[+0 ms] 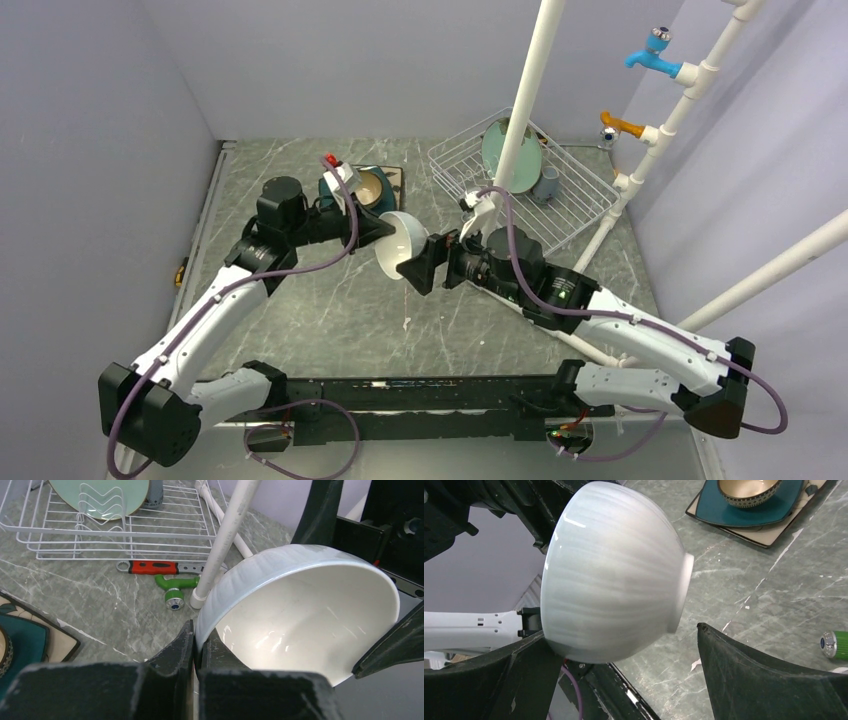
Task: Load the mixed dishes into the dish rack
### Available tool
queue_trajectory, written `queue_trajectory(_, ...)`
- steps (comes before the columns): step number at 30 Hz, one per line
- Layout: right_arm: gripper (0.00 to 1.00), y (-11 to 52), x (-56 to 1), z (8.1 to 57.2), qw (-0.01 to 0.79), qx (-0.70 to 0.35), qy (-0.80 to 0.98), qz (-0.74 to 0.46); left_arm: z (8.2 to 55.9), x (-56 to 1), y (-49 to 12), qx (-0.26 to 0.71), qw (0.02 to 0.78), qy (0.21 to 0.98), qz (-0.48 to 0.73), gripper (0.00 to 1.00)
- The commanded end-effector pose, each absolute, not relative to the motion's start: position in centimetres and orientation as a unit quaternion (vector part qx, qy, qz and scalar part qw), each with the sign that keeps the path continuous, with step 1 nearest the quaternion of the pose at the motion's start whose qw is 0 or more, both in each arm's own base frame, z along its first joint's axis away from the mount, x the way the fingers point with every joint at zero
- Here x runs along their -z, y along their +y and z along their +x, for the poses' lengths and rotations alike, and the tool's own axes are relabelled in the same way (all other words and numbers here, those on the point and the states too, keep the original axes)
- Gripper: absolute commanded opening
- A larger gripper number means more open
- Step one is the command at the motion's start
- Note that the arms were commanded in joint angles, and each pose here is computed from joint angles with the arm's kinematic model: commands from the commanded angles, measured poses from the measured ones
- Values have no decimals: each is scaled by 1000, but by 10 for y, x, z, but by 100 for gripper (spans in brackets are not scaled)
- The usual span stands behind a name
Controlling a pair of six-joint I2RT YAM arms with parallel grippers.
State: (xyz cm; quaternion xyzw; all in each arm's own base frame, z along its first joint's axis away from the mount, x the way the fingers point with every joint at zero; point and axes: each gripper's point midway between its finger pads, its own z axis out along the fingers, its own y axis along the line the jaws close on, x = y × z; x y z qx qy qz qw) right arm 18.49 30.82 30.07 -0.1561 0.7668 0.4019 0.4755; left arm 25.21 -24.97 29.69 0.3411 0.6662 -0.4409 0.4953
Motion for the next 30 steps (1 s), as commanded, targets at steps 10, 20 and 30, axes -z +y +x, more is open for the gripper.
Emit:
queue_trajectory(10,82,308,-320,191,487,-438,744,-134,243,-312,-264,448,497,642,374,0)
queue_trajectory(20,87,314,-312,190,458,-477,742,-110,241,-309,-267,443,495,646,377,0)
queue_trajectory(30,45,319,-307,188,422,-527,731,-98,243,-309,-265,430,502,652,372,0)
